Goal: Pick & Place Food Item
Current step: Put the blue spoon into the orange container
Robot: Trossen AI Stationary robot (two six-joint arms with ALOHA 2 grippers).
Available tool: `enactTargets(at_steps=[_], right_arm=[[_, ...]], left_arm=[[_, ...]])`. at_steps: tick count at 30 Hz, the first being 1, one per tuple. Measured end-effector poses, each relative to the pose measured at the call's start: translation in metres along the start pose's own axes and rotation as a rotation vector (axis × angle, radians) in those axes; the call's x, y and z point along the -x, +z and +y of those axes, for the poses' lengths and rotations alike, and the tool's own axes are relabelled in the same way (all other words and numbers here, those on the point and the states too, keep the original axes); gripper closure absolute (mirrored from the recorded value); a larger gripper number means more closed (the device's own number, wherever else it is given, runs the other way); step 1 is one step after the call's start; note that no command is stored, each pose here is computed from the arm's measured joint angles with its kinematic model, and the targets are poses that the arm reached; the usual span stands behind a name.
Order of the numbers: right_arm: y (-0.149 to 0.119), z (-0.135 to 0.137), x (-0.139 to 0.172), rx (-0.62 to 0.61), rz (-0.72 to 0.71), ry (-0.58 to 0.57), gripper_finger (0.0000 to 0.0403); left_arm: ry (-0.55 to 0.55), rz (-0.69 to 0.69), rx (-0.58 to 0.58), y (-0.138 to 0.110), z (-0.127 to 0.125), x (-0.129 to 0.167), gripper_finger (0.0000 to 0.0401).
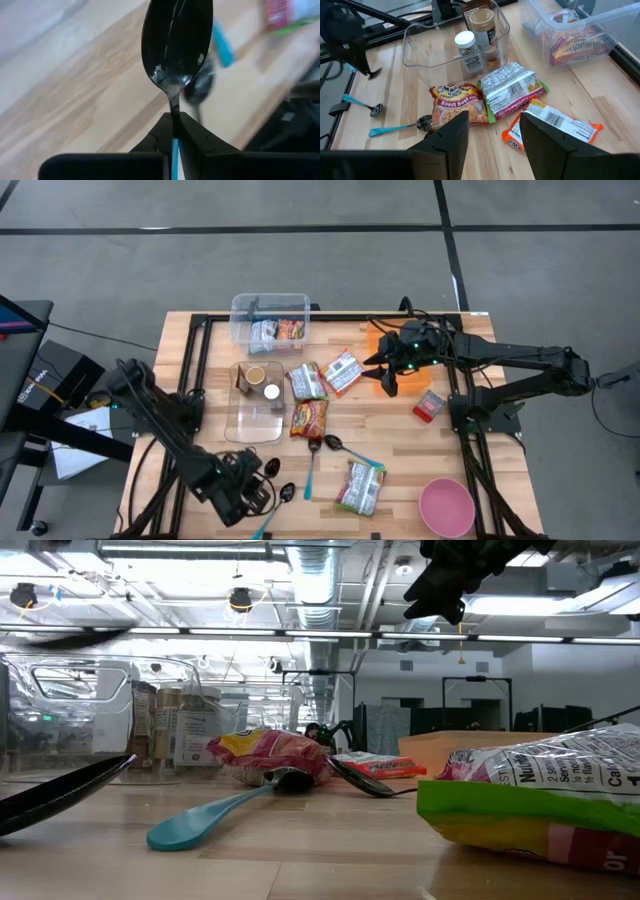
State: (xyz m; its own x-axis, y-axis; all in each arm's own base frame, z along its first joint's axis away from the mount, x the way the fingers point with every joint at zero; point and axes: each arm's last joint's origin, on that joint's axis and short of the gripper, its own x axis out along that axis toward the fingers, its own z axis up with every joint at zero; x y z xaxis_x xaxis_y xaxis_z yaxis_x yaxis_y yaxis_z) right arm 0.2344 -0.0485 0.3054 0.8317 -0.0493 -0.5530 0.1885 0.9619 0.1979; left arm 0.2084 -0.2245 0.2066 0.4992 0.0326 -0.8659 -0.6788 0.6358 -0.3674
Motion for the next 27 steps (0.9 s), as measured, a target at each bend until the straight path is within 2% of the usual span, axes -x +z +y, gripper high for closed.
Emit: enactTargets(at_steps=[6, 12, 20, 27], right_arm=[[0.002, 0.0, 0.0, 0.002, -0.017, 0.003, 0.0233], [0.004, 0.001, 0.0, -0.001, -0.039, 0.008, 0.0233], [0.012, 0.003, 0.001, -0.035, -0.119, 0.048, 0.0233], [0.023, 0.004, 0.009, -0.07, -0.238, 0.071, 0.0233]], left_arm=[[-0.132, -0.042, -0.061, 0.032, 0.001, 0.039, 0.0397], [-0.183, -0.146, -0.171, 0.083, 0.009, 0.059, 0.0397], [-0.118, -0.362, -0.317, 0.165, 0.023, 0.055, 0.0397], [-0.025, -0.565, -0.251, 0.227, 0.035, 0.036, 0.0397]])
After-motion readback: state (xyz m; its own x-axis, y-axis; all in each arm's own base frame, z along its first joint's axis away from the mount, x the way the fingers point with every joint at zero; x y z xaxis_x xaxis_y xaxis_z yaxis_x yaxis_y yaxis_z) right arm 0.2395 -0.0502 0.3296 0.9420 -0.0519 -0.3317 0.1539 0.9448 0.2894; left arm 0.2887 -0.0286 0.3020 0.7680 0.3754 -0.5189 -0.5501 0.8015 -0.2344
